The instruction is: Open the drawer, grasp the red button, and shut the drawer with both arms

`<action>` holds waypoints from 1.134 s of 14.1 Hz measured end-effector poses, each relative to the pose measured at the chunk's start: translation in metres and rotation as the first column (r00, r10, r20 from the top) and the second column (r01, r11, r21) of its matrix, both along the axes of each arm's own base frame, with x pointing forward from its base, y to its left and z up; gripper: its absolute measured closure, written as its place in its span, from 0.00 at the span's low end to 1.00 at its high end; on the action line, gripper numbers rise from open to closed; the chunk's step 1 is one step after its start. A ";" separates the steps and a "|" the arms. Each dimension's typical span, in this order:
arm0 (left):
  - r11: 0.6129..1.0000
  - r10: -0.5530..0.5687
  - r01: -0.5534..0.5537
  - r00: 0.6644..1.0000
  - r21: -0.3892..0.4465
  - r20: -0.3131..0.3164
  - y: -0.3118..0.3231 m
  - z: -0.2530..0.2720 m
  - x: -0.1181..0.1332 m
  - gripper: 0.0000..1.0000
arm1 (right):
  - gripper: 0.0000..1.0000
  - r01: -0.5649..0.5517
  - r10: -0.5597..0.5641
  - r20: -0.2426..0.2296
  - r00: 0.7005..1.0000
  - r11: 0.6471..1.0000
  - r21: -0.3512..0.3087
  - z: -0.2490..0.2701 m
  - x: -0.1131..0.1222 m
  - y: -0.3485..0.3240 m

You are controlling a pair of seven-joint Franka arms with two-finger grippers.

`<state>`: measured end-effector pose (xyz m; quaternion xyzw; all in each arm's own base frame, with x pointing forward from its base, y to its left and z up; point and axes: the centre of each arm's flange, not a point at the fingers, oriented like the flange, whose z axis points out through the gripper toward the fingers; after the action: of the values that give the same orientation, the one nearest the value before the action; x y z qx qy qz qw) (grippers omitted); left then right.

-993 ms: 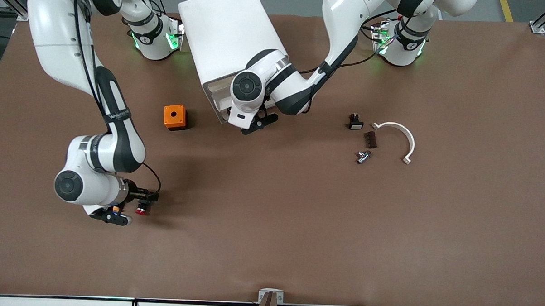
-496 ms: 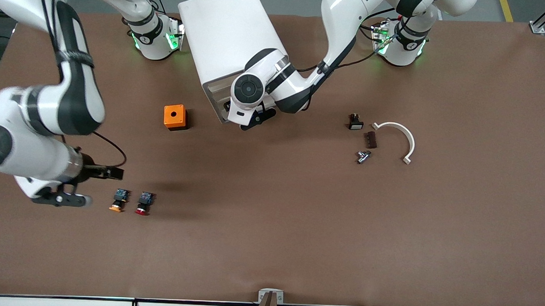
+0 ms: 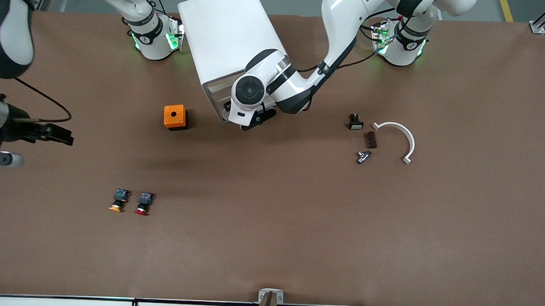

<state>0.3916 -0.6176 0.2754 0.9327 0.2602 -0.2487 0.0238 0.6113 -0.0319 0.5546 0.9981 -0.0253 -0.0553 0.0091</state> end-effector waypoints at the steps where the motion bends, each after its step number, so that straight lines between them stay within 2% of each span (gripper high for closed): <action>1: 1.000 0.005 -0.005 1.000 -0.002 -0.005 0.001 0.000 0.001 0.00 | 0.00 0.008 -0.008 -0.004 1.000 1.000 0.002 0.007 -0.006 -0.008; 4: 1.000 0.011 -0.011 1.000 -0.004 -0.007 0.002 0.000 0.003 0.00 | 0.00 0.017 -0.017 -0.011 1.000 1.000 0.007 0.033 -0.025 -0.016; 7: 0.999 0.031 -0.031 0.999 -0.017 0.016 0.008 0.012 0.016 0.00 | 0.00 -0.044 0.044 -0.008 0.999 0.999 -0.005 0.052 -0.038 -0.018; 12: 0.997 0.081 -0.078 0.985 -0.024 0.153 0.053 0.070 0.078 0.00 | 0.00 -0.033 0.033 -0.015 0.999 0.999 -0.019 0.091 -0.051 -0.028; 16: 0.981 0.192 -0.181 0.950 -0.069 0.246 0.120 0.136 0.143 0.00 | 0.00 -0.018 0.018 -0.042 0.999 1.000 -0.009 0.098 -0.059 -0.036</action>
<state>0.5341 -0.4974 0.4113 0.9271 0.3363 -0.1311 0.1011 0.5523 -0.0676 0.6530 0.9969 -0.0164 -0.0760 0.0147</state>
